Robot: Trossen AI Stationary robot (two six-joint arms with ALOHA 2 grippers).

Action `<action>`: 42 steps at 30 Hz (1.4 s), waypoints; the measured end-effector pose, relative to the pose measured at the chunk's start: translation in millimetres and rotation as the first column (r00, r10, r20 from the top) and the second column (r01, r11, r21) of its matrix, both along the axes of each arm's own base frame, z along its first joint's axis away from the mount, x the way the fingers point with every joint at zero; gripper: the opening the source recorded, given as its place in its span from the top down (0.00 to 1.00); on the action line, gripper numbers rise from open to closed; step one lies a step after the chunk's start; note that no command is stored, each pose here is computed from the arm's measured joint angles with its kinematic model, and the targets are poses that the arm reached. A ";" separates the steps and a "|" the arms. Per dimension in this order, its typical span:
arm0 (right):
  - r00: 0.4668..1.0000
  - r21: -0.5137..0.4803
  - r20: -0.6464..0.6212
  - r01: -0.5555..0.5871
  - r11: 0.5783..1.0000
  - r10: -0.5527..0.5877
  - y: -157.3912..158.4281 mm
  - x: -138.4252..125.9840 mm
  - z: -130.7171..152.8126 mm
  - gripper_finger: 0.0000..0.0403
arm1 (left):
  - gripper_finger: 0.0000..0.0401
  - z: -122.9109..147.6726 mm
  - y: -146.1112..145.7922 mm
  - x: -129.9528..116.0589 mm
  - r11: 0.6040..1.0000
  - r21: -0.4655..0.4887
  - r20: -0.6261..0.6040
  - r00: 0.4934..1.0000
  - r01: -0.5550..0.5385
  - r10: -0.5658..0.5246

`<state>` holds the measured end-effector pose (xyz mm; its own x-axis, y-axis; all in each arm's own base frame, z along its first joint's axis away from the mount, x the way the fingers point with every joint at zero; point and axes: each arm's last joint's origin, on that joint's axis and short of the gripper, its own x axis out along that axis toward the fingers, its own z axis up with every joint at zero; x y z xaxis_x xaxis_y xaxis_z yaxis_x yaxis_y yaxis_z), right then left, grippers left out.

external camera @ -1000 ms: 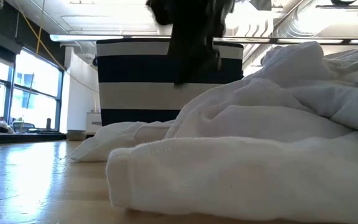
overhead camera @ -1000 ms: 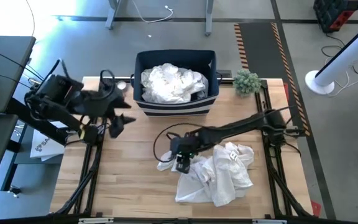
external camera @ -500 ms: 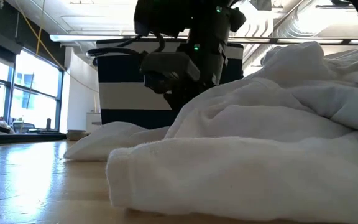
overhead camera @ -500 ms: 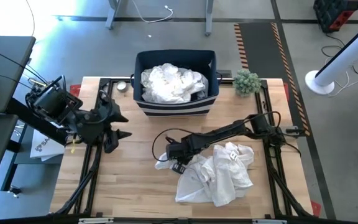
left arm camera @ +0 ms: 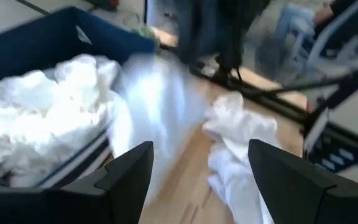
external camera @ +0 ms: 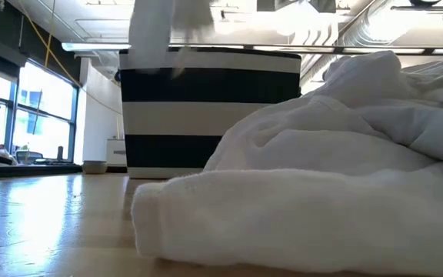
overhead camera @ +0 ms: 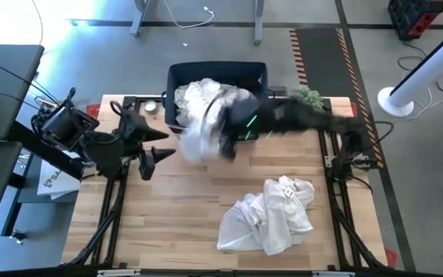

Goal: Sort clothes
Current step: Put the white sock into the blue bin

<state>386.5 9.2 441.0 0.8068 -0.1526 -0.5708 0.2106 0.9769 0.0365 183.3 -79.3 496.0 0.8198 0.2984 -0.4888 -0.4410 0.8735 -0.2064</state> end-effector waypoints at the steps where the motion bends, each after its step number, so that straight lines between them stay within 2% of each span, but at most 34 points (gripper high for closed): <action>1: 0.997 -0.042 0.078 0.033 0.999 -0.030 -10.4 -8.7 21.6 0.99 | 0.35 1.0 0.3 0.4 1.000 0.005 0.015 1.000 -0.015 0.015; 2: 0.989 -0.089 0.138 0.074 0.993 -0.061 -21.2 -17.0 39.5 0.99 | 0.35 1.7 0.5 0.7 0.999 0.006 0.029 0.999 -0.031 0.031; 4: 0.966 -0.178 0.231 0.160 0.971 -0.117 -42.5 -25.5 55.9 0.99 | 0.35 2.6 1.3 0.9 0.998 0.004 0.053 0.996 -0.070 0.070; 7: 0.929 -0.244 0.314 0.279 0.929 -0.197 -77.1 -35.1 63.0 0.99 | 0.35 3.0 2.7 0.3 0.992 -0.003 0.080 0.989 -0.126 0.126; 12: 0.907 -0.258 0.240 0.404 0.877 -0.347 -131.6 -49.4 52.8 0.99 | 0.35 3.0 4.5 -0.6 0.982 -0.011 0.106 0.976 -0.188 0.188; 16: 0.887 -0.243 0.007 0.450 0.859 -0.463 -170.6 -51.2 16.9 0.99 | 0.35 2.7 5.3 -1.3 0.974 -0.030 0.123 0.966 -0.225 0.227; 20: 0.796 -0.148 -0.297 0.507 0.849 -0.528 -200.3 -46.9 -36.6 0.98 | 0.35 2.2 5.7 -1.7 0.975 -0.002 0.112 0.969 -0.220 0.219; 23: 0.698 -0.128 -0.498 0.528 0.839 -0.515 -218.9 -39.7 -78.6 0.97 | 0.35 2.3 5.7 -1.7 0.978 0.027 0.103 0.974 -0.208 0.204; 25: 0.636 -0.138 -0.604 0.511 0.848 -0.481 -229.4 -29.9 -110.0 0.94 | 0.35 2.3 5.7 -1.7 0.979 0.050 0.094 0.977 -0.197 0.192; 26: 0.615 -0.128 -0.644 0.501 0.856 -0.456 -233.4 -25.5 -124.0 0.92 | 0.35 2.3 5.7 -1.7 0.979 0.057 0.092 0.978 -0.194 0.188; 28: 0.604 -0.082 -0.685 0.490 0.868 -0.406 -236.7 -21.1 -138.2 0.87 | 0.35 2.2 5.6 -1.6 0.980 0.060 0.088 0.979 -0.189 0.183; 31: 0.634 -0.009 -0.671 0.512 0.859 -0.385 -242.3 -22.9 -134.7 0.77 | 0.35 1.7 4.8 -1.5 0.985 0.052 0.072 0.985 -0.162 0.158; 33: 0.641 -0.015 -0.656 0.517 0.856 -0.399 -243.2 -22.9 -129.1 0.69 | 0.35 1.3 4.3 -1.4 0.989 0.040 0.063 0.988 -0.145 0.142; 36: 0.682 -0.065 -0.568 0.522 0.850 -0.462 -238.1 -25.8 -99.7 0.60 | 0.35 1.1 3.9 -1.2 0.990 0.024 0.060 0.989 -0.136 0.135; 38: 0.714 -0.076 -0.490 0.536 0.841 -0.500 -230.4 -36.7 -76.6 0.55 | 0.35 1.0 3.6 -1.2 0.991 0.015 0.059 0.990 -0.132 0.131; 42: 0.713 -0.062 -0.406 0.603 0.796 -0.572 -219.3 -52.2 -49.3 0.53 | 0.35 0.8 3.3 -1.1 0.992 0.006 0.054 0.991 -0.124 0.123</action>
